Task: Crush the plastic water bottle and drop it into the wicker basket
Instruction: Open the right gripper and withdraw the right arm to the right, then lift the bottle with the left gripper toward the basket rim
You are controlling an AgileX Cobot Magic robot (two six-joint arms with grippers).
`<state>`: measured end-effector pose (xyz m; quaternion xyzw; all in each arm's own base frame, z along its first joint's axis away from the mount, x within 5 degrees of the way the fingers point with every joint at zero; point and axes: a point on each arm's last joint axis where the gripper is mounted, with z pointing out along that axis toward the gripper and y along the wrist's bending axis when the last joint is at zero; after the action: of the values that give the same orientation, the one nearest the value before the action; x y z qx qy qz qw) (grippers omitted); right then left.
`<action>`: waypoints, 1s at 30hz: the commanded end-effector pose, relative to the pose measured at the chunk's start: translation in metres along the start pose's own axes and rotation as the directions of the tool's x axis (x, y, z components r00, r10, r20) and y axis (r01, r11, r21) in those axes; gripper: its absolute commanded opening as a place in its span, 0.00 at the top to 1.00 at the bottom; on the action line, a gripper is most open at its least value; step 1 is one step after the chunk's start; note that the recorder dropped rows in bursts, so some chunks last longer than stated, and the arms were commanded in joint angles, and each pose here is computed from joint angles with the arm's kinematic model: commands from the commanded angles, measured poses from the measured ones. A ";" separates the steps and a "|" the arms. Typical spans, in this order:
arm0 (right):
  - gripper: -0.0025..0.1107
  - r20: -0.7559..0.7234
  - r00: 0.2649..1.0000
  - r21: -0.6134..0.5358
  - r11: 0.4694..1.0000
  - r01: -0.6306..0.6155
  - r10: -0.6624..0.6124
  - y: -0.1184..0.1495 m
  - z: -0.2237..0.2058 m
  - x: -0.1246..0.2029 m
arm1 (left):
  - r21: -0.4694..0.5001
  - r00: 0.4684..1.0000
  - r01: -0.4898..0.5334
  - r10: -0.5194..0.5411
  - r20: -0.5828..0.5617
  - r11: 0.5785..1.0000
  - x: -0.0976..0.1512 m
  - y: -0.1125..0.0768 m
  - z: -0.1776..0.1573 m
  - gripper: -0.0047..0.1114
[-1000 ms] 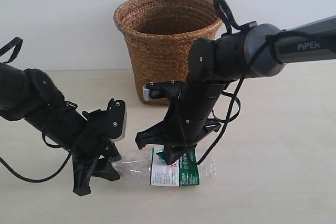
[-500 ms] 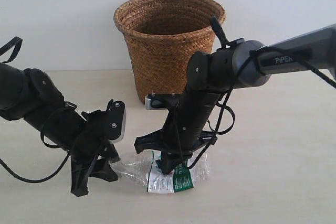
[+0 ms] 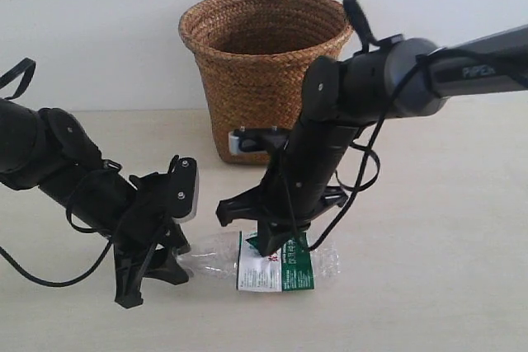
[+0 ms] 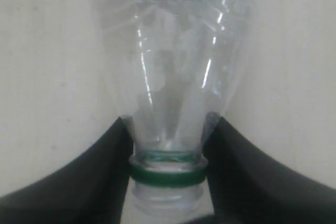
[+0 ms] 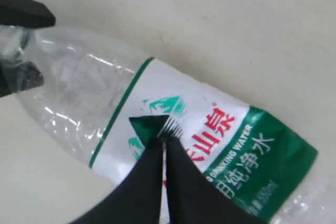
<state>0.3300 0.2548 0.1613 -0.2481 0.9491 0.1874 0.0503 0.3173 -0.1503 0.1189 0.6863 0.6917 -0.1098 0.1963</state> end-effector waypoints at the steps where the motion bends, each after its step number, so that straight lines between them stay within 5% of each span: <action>1: 0.98 0.128 0.992 0.022 1.000 -0.021 0.018 -0.017 -0.042 0.003 | -0.005 1.000 0.014 -0.013 0.009 1.000 -0.003 0.000 0.000 0.93; 14: 0.98 0.535 0.843 0.134 0.981 -0.140 0.048 -0.045 -0.123 0.096 | 0.002 0.999 0.047 -0.047 0.010 0.999 -0.003 -0.001 0.000 0.93; 22: 0.98 0.792 0.610 0.166 0.973 -0.158 -0.035 -0.032 -0.166 0.174 | 0.003 0.989 0.150 -0.150 0.010 0.989 -0.003 -0.001 0.000 0.93; 30: 0.98 0.920 0.379 0.159 0.979 -0.128 -0.100 -0.018 -0.194 0.241 | 0.011 0.990 0.135 -0.136 0.036 0.991 -0.011 -0.003 -0.014 0.93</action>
<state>0.1466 0.0673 0.2820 -0.0921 0.8069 0.1927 0.5507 0.3145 -0.1511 0.1229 0.6394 0.7342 -0.1342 0.1847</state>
